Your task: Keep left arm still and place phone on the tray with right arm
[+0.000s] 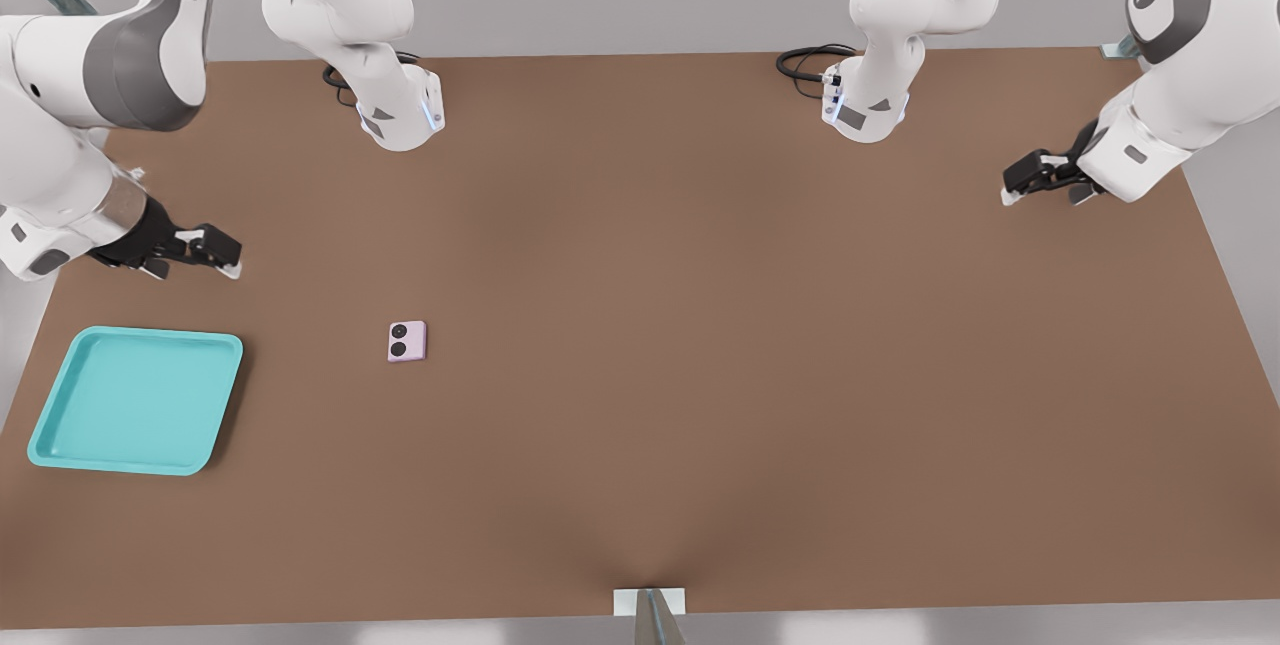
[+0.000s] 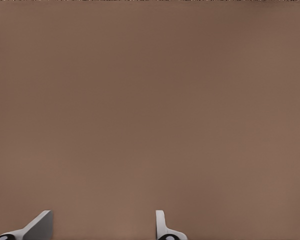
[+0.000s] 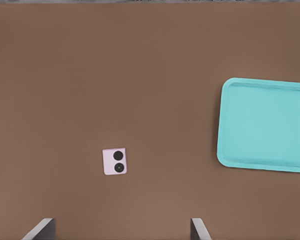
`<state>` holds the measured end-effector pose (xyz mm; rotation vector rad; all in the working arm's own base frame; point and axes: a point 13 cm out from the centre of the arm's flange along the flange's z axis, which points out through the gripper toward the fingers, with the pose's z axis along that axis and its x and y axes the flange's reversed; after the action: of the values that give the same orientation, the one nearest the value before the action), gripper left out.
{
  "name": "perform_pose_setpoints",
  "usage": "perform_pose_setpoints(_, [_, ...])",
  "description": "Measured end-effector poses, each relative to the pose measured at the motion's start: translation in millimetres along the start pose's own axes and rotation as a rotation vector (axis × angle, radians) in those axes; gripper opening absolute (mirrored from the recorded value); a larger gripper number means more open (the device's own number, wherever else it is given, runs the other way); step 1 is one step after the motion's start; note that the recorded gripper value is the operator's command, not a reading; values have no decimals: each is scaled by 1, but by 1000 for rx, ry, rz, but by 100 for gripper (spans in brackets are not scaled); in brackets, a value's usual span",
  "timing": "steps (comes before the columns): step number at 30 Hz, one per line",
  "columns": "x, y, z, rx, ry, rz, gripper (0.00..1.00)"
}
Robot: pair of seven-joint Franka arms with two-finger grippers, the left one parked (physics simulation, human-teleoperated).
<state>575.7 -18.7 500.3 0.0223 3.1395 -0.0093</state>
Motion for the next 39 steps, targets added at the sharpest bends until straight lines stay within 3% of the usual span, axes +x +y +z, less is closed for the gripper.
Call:
perform_pose_setpoints(4, [-14, 8, 30, -5, 24, -17, 100])
perform_pose_setpoints(9, [-18, 142, 172, 32, 145, -234, 100])
perform_pose_setpoints(15, [31, 149, 317, 56, 215, -206, 100])
perform_pose_setpoints(25, [21, 121, 393, 20, 123, -28, 100])
perform_pose_setpoints(39, [44, 95, 441, 5, 107, 18, 100])
